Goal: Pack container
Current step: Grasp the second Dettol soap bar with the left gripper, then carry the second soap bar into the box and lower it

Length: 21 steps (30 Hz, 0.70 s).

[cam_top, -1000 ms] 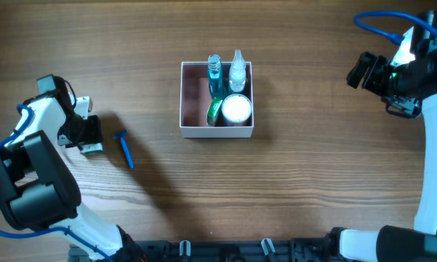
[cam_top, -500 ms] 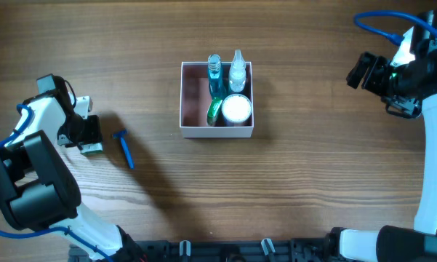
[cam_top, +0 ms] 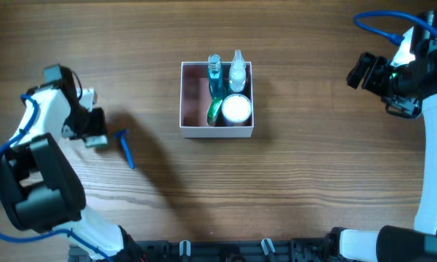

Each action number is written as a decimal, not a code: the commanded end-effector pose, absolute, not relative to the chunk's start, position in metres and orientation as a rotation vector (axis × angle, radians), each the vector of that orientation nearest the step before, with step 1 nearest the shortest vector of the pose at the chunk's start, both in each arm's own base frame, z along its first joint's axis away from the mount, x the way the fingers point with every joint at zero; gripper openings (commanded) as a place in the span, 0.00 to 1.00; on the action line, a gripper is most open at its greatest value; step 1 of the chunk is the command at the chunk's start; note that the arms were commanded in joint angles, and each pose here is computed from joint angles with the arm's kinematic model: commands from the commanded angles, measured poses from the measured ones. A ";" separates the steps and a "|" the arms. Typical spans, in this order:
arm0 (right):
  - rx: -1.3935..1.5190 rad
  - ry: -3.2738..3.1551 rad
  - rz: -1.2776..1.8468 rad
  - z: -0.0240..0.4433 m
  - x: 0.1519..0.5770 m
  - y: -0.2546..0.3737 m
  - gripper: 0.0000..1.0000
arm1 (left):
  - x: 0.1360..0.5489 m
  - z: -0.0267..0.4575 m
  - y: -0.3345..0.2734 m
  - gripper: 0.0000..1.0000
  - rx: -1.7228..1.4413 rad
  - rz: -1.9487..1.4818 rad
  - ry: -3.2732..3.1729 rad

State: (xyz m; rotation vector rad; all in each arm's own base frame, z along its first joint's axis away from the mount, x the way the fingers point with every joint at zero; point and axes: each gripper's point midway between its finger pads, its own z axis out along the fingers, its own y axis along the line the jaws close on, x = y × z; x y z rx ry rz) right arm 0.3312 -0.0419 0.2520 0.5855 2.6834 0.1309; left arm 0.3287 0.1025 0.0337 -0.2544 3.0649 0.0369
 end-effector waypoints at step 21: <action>0.562 2.709 0.142 0.245 0.336 -0.041 1.00 | 0.375 0.198 -0.169 0.04 0.085 -0.322 2.604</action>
